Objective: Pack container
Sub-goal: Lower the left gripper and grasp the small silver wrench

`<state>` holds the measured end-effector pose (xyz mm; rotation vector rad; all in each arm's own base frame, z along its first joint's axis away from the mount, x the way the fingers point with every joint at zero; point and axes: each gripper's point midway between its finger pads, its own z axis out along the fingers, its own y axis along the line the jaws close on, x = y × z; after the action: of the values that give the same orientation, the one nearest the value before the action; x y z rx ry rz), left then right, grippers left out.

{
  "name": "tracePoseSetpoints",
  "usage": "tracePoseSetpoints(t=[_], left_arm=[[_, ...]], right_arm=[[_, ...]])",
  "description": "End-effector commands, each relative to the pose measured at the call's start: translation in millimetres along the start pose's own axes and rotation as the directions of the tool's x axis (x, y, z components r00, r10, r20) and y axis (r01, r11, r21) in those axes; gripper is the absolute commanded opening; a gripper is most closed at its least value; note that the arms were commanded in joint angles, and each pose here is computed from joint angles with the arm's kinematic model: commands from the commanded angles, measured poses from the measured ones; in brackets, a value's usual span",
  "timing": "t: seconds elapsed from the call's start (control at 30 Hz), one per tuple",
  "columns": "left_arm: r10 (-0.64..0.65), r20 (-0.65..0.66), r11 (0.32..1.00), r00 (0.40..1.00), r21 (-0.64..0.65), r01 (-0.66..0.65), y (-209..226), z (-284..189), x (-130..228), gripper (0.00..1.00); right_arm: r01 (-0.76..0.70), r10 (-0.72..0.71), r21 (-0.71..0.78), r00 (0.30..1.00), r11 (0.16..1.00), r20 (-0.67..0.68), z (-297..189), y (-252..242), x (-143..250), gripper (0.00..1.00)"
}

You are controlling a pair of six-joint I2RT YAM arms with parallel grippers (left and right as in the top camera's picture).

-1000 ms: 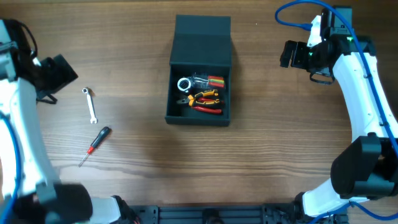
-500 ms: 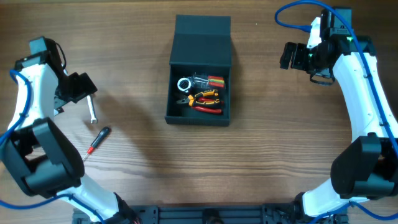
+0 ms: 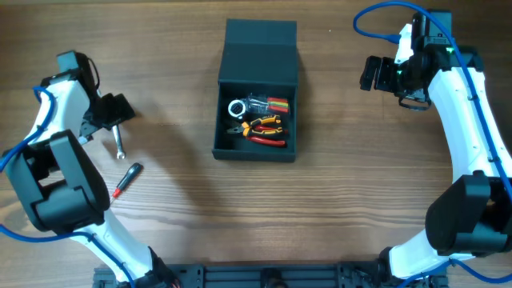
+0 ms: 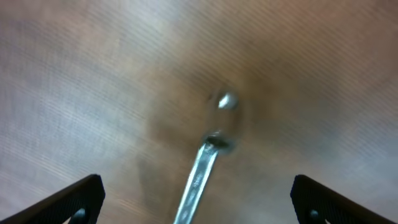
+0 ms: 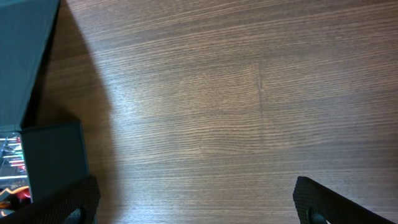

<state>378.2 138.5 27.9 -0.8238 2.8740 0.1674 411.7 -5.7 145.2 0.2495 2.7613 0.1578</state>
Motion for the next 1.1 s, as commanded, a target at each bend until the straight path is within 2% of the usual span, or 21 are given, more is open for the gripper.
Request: tracePoseSetpoints(t=[0.0, 0.67, 1.07], left_arm=[[0.039, 0.032, 0.999, 0.999, -0.004, -0.039, -11, 6, -6, 1.0], [0.029, 0.114, 0.999, 0.993, 0.018, -0.031, -21, 20, -28, 0.99], [0.023, 0.045, 1.0, 0.999, 0.001, -0.023, -21, 53, -16, 1.0]], right_arm=[[0.008, -0.007, 0.003, 1.0, 1.0, -0.016, 4, -3, 2, 1.0], [0.033, -0.032, 0.024, 0.999, 0.999, -0.032, 3, -6, 6, 1.0], [0.032, -0.03, 0.036, 0.998, 0.999, -0.052, 3, -9, 11, 1.0]])
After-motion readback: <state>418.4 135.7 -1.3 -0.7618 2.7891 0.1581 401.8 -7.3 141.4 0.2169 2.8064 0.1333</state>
